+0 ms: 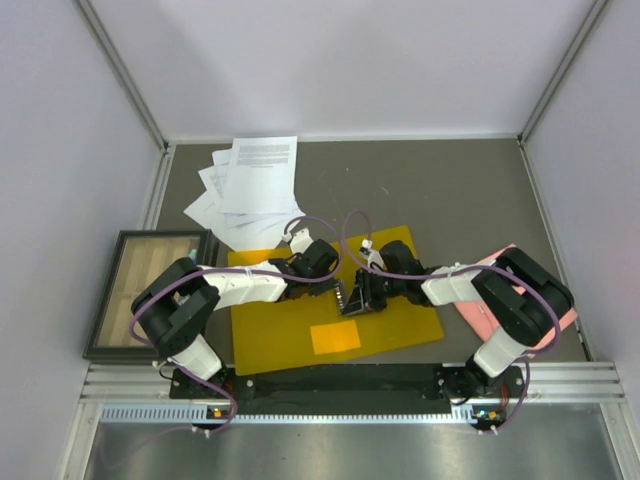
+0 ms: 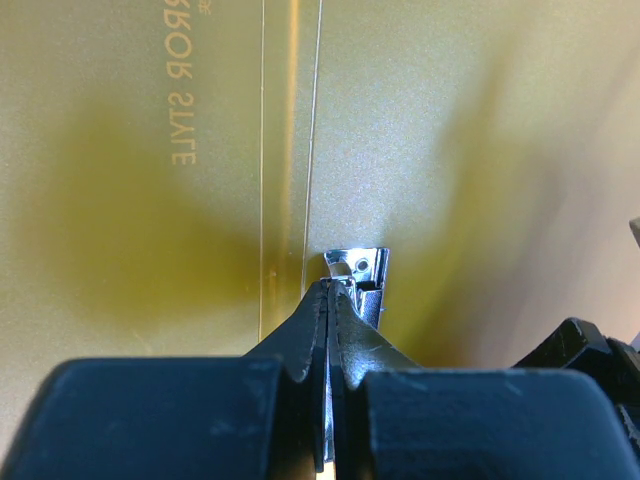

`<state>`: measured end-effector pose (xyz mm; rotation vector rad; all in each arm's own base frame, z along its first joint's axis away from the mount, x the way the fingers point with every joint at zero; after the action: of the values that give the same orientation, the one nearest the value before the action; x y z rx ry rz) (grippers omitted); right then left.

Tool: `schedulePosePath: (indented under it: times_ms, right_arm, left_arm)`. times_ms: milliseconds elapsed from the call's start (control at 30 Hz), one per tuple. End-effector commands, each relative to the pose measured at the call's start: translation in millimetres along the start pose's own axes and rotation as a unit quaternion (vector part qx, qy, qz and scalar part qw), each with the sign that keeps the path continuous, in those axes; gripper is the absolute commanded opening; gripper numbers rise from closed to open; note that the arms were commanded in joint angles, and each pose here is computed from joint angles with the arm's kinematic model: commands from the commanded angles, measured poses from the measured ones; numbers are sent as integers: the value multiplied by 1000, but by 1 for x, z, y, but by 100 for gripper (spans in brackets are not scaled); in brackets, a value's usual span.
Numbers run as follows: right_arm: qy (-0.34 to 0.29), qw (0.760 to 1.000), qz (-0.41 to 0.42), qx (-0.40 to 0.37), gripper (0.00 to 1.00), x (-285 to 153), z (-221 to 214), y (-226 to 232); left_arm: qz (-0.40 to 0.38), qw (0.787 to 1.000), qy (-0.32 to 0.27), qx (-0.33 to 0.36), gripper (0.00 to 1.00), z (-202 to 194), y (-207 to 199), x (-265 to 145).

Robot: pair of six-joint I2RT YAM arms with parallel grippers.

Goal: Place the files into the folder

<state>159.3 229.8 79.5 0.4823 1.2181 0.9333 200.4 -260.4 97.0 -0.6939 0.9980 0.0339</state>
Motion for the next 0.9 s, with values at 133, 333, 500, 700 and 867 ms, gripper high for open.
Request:
schedulePosePath:
  times_ms: [133, 333, 500, 700, 867]
  right_arm:
    - [-12, 999, 31, -26, 21, 12, 16, 11]
    - [-10, 999, 22, -22, 0, 15, 15, 6]
    - [2, 1000, -23, -12, 0, 16, 7, -7]
    - [5, 997, -71, -10, 0, 18, -1, -23]
    - [8, 997, -80, 0, 0, 20, -4, -28]
  left_arm:
    - [-18, 1000, -3, -13, 0, 0, -5, -3]
    - [-18, 1000, -1, -7, 0, -1, -4, -2]
    - [-75, 995, 19, 60, 0, 0, -17, -10]
    - [-85, 981, -9, 175, 63, 22, -31, -42]
    - [-98, 980, -29, 172, 58, 28, -21, -69]
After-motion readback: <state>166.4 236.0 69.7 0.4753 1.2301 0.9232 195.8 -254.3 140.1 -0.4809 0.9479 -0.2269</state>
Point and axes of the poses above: each gripper's point midway between its finger pads, its own x axis out along the fingers, its own y axis along the line the jaws close on, z = x × y, the point moved 9 cm from there along -x, back along the fingers, and after that the axes turned 7 degrees about -x, right-handed, at the moved point
